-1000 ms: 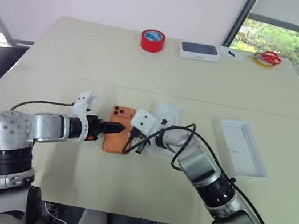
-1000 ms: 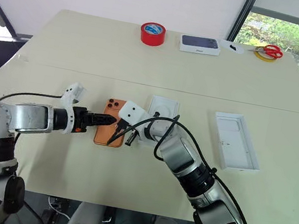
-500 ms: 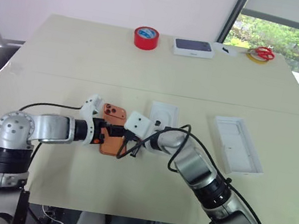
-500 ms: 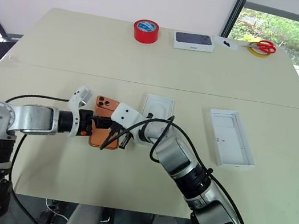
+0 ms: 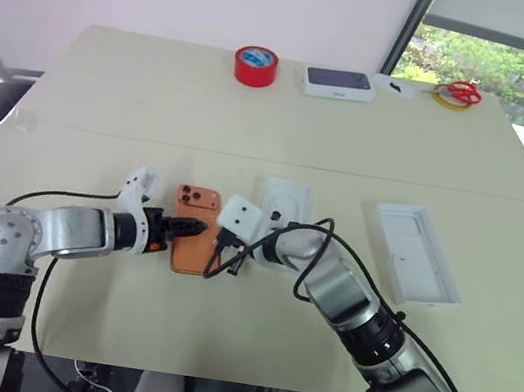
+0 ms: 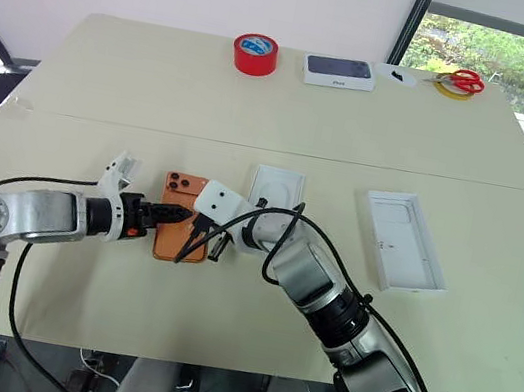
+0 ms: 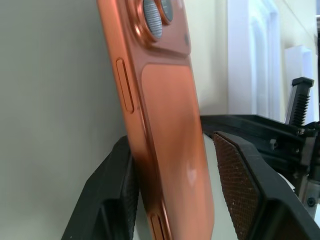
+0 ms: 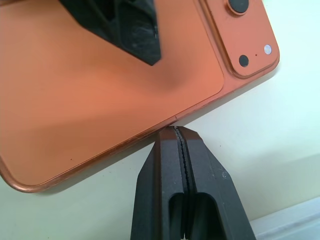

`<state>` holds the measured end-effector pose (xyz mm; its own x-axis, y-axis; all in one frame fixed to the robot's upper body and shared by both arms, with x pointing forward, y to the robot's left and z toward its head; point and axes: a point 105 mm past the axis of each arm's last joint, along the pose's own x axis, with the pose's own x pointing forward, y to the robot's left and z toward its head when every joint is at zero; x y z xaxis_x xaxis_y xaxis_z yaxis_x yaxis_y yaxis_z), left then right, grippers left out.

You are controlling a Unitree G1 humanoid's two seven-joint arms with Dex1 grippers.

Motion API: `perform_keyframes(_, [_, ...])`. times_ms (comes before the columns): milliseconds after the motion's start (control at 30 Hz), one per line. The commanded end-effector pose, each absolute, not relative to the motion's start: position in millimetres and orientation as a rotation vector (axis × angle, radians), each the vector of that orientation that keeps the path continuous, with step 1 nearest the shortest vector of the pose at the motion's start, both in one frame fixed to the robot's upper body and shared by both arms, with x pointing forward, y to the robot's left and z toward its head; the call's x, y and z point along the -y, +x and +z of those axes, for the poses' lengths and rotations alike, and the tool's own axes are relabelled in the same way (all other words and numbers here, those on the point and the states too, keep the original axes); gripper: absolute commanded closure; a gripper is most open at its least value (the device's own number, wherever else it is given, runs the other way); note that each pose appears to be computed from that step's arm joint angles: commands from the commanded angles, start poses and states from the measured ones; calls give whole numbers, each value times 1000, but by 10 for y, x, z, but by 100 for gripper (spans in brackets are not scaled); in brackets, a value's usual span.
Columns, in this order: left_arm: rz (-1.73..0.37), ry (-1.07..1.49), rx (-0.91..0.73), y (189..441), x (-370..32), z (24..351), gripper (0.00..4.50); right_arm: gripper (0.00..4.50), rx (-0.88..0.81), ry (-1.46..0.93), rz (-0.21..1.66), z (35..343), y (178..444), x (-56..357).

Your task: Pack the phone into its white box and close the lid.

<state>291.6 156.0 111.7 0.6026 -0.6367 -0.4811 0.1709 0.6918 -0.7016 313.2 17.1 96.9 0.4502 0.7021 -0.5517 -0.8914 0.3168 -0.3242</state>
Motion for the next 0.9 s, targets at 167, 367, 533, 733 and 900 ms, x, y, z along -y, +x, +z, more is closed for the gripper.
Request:
perform_keyframes(167, [-476, -745, -754, 2910, -1631, 1196, 185, 450, -344, -639, 1124, 938, 3041, -243])
perform_keyframes(367, [-455, -793, -743, 2903, -1651, 1205, 416, 450, -305, -621, 1103, 1051, 3105, -215])
perform_keyframes(533, [-506, -851, -678, 2940, -1607, 1344, 446, 450, -192, -552, 1073, 1405, 3140, -90])
perform_keyframes(733, [-618, -922, -562, 3089, -1416, 1671, 446, 450, 58, -503, 1032, 1908, 2995, 319])
perform_keyframes(900, [-740, -904, -584, 3179, -1035, 1833, 446, 450, -33, -378, 1053, 1884, 2784, 867])
